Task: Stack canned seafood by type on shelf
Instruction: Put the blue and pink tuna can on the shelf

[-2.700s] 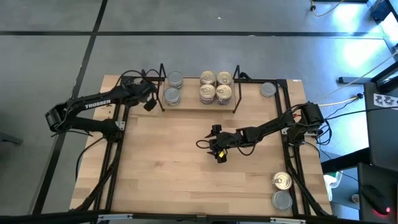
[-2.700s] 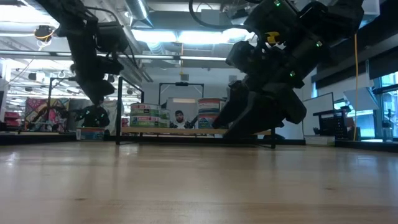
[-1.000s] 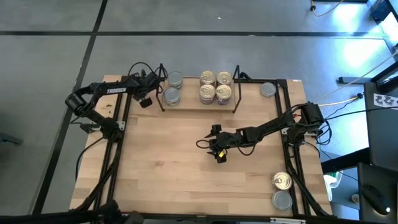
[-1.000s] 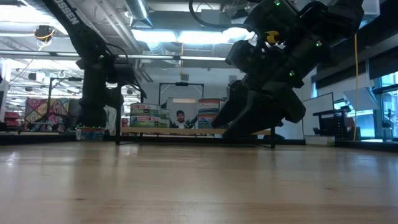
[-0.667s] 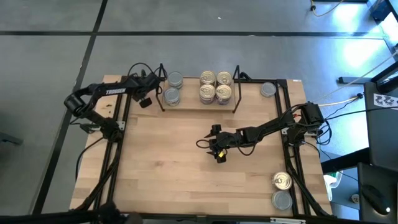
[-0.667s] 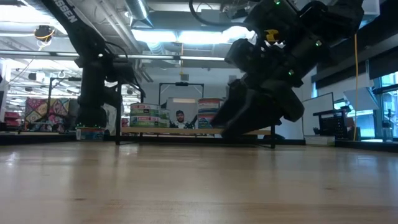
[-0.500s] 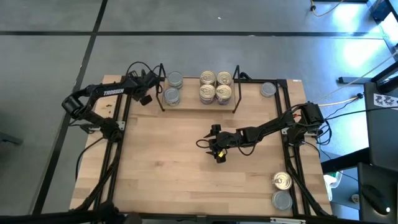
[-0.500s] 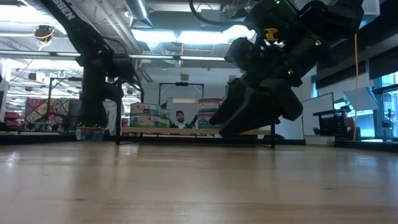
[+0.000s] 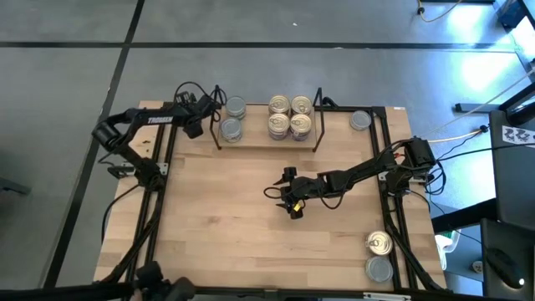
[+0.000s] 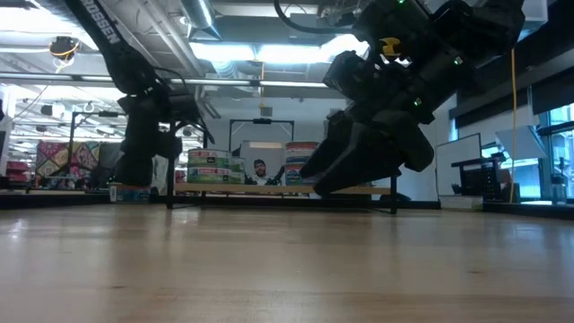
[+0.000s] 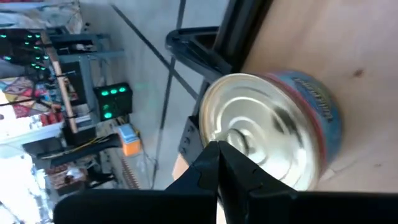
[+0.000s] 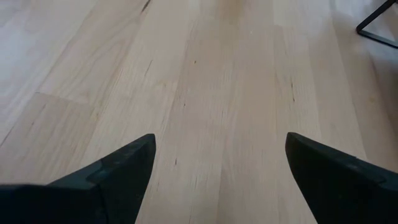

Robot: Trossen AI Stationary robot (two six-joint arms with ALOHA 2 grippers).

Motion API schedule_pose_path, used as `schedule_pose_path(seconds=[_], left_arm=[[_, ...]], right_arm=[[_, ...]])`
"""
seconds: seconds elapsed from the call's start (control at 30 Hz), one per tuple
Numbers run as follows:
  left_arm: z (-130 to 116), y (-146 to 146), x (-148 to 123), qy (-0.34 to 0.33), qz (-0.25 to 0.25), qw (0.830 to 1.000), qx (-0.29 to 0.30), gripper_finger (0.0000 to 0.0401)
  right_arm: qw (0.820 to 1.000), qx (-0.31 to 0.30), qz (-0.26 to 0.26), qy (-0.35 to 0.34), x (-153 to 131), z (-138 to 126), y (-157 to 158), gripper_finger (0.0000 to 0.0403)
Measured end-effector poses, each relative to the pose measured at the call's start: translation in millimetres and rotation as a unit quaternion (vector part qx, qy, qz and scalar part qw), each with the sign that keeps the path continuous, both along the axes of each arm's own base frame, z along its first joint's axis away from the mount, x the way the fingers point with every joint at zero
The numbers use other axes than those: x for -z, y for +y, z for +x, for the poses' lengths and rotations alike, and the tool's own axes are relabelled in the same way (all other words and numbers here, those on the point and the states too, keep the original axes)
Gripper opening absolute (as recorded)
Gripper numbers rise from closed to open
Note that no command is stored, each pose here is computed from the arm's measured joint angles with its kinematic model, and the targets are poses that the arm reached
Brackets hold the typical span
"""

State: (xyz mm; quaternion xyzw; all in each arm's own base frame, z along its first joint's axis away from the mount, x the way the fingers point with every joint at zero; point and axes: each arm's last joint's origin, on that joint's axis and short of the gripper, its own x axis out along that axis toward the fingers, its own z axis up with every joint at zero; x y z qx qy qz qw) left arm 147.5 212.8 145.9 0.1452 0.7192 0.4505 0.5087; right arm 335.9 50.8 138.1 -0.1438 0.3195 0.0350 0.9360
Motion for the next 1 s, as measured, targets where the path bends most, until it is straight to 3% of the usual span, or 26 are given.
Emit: schedule_pose_path(seconds=[0.13, 0.37, 0.57, 0.73, 0.87, 1.0], left_arm=[[0.7, 0.5, 2.8, 0.002, -0.009, 1.000, 0.003, 0.0001], [-2.2, -8.0, 3.6, -0.014, -0.079, 0.997, 0.022, 0.0001], [-1.3, -10.6, 3.9, -0.014, -0.088, 0.996, 0.024, 0.0001], [0.4, -8.6, -8.2, -0.036, -0.051, 0.998, -0.010, 0.0002], [0.6, -1.6, -29.6, -0.041, 0.027, 0.998, -0.048, 0.0001], [-2.1, 4.1, -32.7, -0.040, 0.025, 0.998, -0.052, 0.0001]], right_arm=[[1.000, 0.000, 0.000, 0.000, 0.0, 0.0, 0.0, 0.0353], [1.000, 0.000, 0.000, 0.000, 0.1, -0.1, 0.0, 0.0353], [1.000, 0.000, 0.000, 0.000, 0.1, 0.0, 0.0, 0.0353], [1.000, 0.000, 0.000, 0.000, 0.0, 0.0, 0.0, 0.0353], [1.000, 0.000, 0.000, -0.001, -0.1, 0.1, -0.1, 0.0353], [1.000, 0.000, 0.000, -0.002, -0.4, 0.3, 0.0, 0.0353]])
